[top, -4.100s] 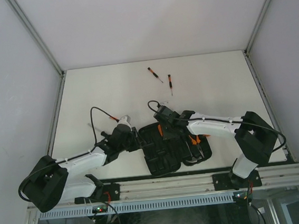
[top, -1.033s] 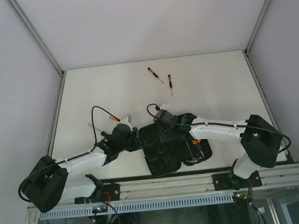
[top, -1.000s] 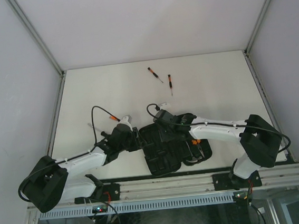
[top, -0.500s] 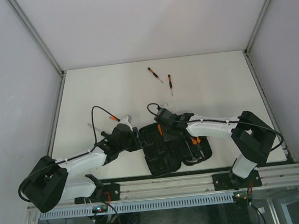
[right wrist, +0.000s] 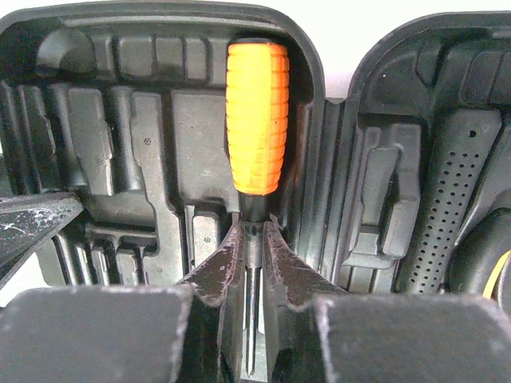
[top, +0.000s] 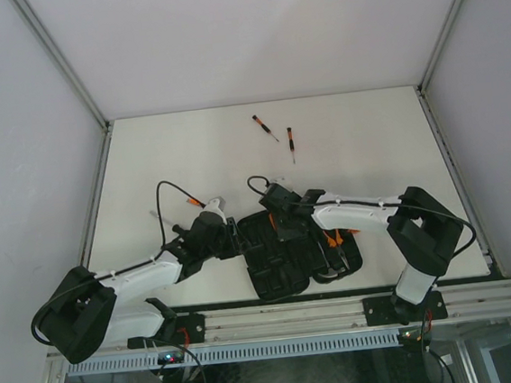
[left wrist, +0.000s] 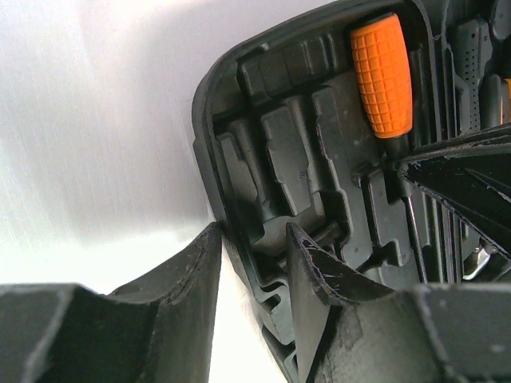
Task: Sort the tools into containers
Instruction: Adjust the screwdriver in the storage box.
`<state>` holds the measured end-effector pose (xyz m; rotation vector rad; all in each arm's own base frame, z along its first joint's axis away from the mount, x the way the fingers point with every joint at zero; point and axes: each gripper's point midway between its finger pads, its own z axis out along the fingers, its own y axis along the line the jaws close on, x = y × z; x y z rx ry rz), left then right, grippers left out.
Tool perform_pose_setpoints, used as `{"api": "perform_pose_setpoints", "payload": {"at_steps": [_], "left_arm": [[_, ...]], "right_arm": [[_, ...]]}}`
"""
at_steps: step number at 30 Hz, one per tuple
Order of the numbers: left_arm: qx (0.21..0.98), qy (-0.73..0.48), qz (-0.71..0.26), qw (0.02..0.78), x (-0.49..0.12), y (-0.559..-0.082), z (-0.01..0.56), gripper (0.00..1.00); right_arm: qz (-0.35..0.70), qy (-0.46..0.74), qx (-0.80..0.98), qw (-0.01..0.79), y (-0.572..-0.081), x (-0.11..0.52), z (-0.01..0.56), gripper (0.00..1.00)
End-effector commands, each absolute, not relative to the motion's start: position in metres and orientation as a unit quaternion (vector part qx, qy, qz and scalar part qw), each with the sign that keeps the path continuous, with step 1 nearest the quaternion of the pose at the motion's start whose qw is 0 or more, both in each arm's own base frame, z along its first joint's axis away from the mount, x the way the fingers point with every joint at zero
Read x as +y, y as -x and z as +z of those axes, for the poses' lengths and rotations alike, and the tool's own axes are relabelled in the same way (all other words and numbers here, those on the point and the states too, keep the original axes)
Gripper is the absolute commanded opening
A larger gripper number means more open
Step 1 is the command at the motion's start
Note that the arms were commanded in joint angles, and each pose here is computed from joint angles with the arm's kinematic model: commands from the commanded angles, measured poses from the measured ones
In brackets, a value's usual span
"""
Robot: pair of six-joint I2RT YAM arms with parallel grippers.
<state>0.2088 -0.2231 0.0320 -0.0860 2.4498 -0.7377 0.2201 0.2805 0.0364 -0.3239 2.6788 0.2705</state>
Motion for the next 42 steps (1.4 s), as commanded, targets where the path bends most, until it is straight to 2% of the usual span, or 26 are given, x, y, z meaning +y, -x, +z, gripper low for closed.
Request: {"api": "perform_pose_setpoints", "payload": {"at_steps": [1, 13, 33, 42], "left_arm": [[0.895, 0.008, -0.314, 0.318, -0.243, -0.224, 0.063, 0.41], [0.888, -0.006, -0.329, 0.320, -0.252, -0.227, 0.070, 0.40], [0.886, -0.030, -0.335, 0.318, -0.266, -0.229, 0.076, 0.39], [0.885, -0.031, -0.338, 0.319, -0.268, -0.229, 0.077, 0.38]], "right_arm": [[0.077, 0.125, 0.974, 0.174, -0.213, 0.279, 0.022, 0.02], [0.030, 0.150, 0.987, 0.058, -0.180, 0.263, -0.025, 0.00], [-0.028, 0.160, 0.986, -0.021, -0.144, 0.248, -0.078, 0.00], [-0.046, 0.163, 0.985, -0.024, -0.136, 0.246, -0.088, 0.00]]}}
